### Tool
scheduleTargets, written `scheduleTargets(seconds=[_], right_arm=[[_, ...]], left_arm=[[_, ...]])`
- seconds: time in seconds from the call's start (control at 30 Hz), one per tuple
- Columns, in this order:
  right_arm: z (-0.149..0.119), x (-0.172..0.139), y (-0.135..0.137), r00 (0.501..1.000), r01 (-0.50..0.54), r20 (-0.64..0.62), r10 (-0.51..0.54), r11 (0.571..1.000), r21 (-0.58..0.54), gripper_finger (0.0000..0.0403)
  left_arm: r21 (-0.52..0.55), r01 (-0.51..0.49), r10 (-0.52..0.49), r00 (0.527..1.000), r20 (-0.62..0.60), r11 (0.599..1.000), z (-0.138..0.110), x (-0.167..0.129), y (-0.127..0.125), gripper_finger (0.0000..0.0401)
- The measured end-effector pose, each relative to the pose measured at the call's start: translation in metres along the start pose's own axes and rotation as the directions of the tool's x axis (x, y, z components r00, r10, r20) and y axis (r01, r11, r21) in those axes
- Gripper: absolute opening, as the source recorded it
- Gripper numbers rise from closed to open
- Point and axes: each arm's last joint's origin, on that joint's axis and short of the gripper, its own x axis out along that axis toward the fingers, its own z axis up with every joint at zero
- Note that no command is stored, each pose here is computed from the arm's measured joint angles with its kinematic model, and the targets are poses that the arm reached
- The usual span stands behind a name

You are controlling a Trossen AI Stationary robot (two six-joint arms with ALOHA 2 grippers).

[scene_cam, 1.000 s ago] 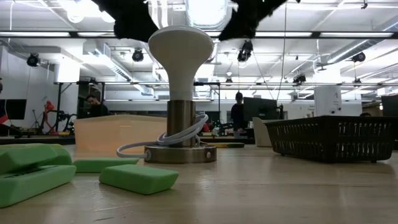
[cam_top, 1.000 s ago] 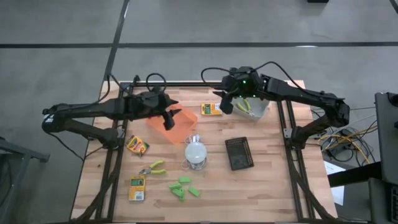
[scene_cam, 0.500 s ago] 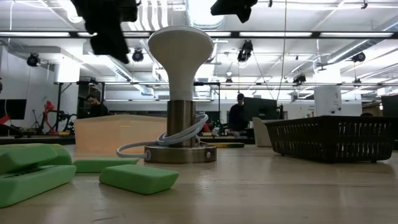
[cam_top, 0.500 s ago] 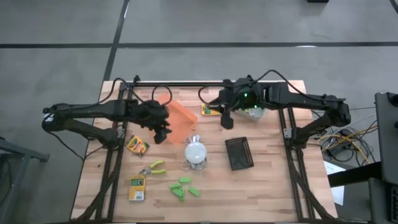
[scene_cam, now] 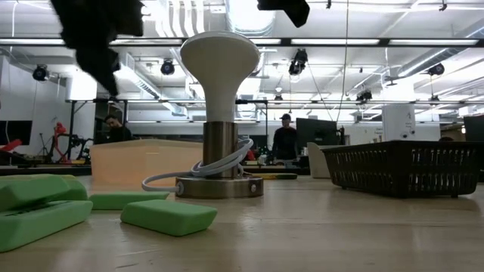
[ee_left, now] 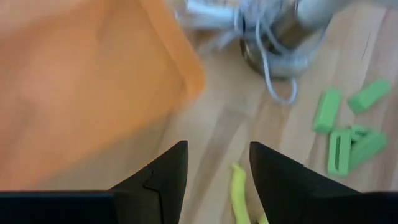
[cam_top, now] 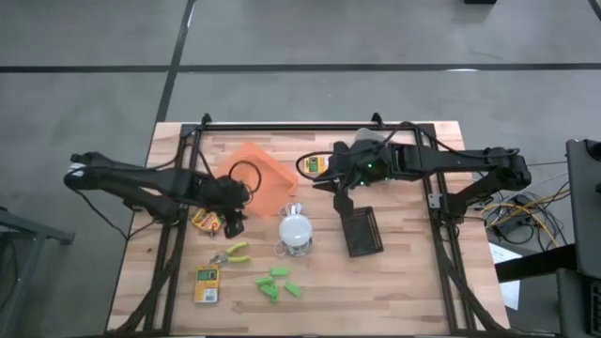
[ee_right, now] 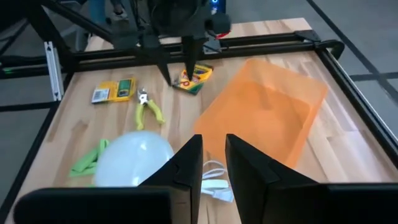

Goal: Pick & Place School Supplies
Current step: Put the green punch plier into the gray bin

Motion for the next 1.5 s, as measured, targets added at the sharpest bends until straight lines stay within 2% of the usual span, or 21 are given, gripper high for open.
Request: scheduleTargets(seconds=[0.23, 0.47, 0.57, 0.8, 1.2, 1.5], right_arm=[[-0.003, 0.002, 0.000, 1.000, 0.000, -0.008, 0.000, 0.998, 0.065, 0.0059], [-0.003, 0.002, 0.000, 1.000, 0.000, -0.008, 0.000, 0.998, 0.065, 0.0058], [-0.003, 0.002, 0.000, 1.000, 0.000, -0.007, 0.000, 0.998, 0.065, 0.0057], [-0.003, 0.002, 0.000, 1.000, 0.000, -0.007, 0.000, 0.998, 0.063, 0.0057], [-0.009, 0.005, -0.001, 1.000, 0.003, -0.025, -0.002, 0.998, 0.061, 0.0056], [-0.010, 0.006, -0.001, 0.999, 0.004, -0.032, -0.002, 0.999, 0.042, 0.0056]], left_arm=[[-0.095, 0.006, -0.014, 0.996, -0.084, 0.995, -0.037, 0.027, -0.009, 0.0176], [-0.078, 0.144, -0.145, 0.989, -0.005, 0.986, -0.058, 0.050, -0.022, 0.0176], [-0.064, 0.170, -0.168, 0.985, 0.026, 0.983, -0.067, 0.059, -0.022, 0.0176], [-0.075, 0.122, -0.122, 0.993, 0.002, 0.990, -0.081, 0.071, -0.012, 0.0176], [-0.054, 0.088, -0.089, 0.996, -0.024, 0.995, -0.087, 0.078, -0.008, 0.0176], [-0.017, 0.060, -0.061, 0.992, -0.109, 0.998, -0.091, 0.093, -0.011, 0.0176]])
